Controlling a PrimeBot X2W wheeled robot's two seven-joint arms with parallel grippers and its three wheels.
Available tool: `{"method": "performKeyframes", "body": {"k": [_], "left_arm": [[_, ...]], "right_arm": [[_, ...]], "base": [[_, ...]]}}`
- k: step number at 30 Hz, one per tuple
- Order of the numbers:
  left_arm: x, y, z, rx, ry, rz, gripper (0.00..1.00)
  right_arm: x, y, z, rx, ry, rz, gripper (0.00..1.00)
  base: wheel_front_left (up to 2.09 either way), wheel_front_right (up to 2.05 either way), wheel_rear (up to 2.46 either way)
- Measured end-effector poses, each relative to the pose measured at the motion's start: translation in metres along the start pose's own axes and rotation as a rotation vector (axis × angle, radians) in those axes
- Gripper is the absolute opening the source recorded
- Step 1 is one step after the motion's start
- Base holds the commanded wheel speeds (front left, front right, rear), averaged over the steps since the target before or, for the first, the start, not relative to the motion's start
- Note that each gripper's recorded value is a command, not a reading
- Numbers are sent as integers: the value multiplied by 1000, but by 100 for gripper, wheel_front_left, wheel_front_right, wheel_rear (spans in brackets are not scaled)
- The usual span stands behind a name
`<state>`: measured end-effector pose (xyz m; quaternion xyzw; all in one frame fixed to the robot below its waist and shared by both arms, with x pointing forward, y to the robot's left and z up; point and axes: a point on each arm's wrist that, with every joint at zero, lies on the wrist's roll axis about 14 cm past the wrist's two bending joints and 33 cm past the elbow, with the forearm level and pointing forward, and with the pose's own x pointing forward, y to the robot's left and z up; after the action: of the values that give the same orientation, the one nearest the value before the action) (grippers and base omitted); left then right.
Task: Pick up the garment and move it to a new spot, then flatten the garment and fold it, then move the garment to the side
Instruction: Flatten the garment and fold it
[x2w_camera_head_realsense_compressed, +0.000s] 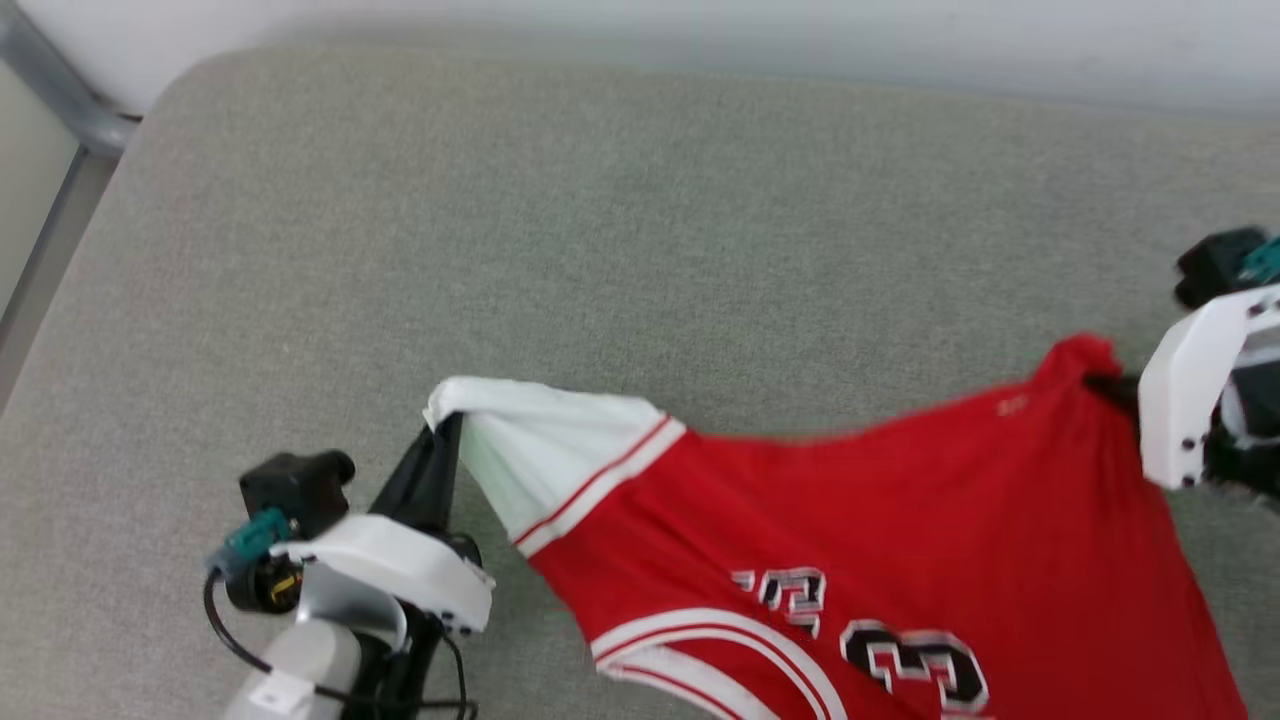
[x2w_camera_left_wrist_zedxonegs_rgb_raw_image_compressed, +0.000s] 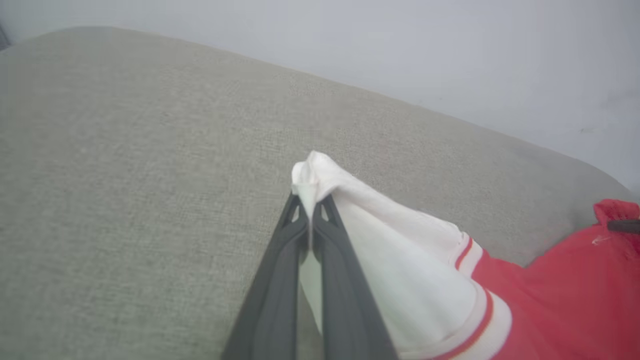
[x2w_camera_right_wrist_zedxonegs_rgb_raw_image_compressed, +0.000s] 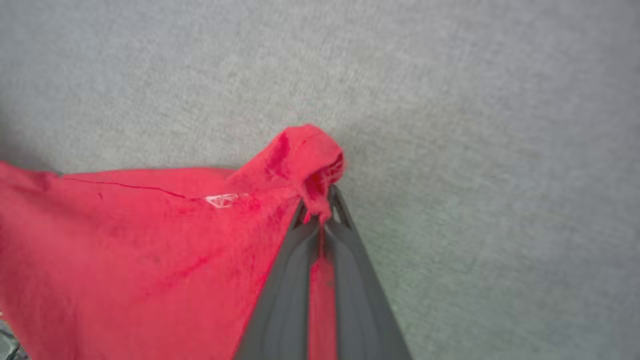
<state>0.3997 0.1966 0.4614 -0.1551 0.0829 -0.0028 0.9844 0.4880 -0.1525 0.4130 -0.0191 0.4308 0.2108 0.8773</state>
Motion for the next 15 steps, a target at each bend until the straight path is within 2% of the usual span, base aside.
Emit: {"method": "performKeyframes", "body": {"k": [3,4,6,7,9,13,14,15], "left_arm": [[8,-3,16,15,-31,-26,0],[19,-6,36,37,-72,-49,0],[26,-7,46,49,-89,-59,0],[41,-14,65,58,-123,-87,0],[49,-17,73,68,-130,-100,0],[93,-36,121,116,-207,-159,0],[93,-36,121,116,-207,-159,0],[109,-42,139,142,-237,-171,0]], "right_arm": [[-12,-8,20,14,-81,-27,0],[-23,-20,28,15,-132,-76,0],[-29,-26,32,22,-153,-96,0],[-41,-38,47,26,-216,-143,0],[-47,-43,56,33,-253,-163,0],[-70,-60,102,6,-404,-247,0],[-70,-60,102,6,-404,-247,0],[-79,-62,122,-2,-472,-268,0]], "base": [[0,0,0],[0,0,0],[0,0,0],[0,0,0],[0,0,0],[0,0,0],[0,0,0],[0,0,0]]}}
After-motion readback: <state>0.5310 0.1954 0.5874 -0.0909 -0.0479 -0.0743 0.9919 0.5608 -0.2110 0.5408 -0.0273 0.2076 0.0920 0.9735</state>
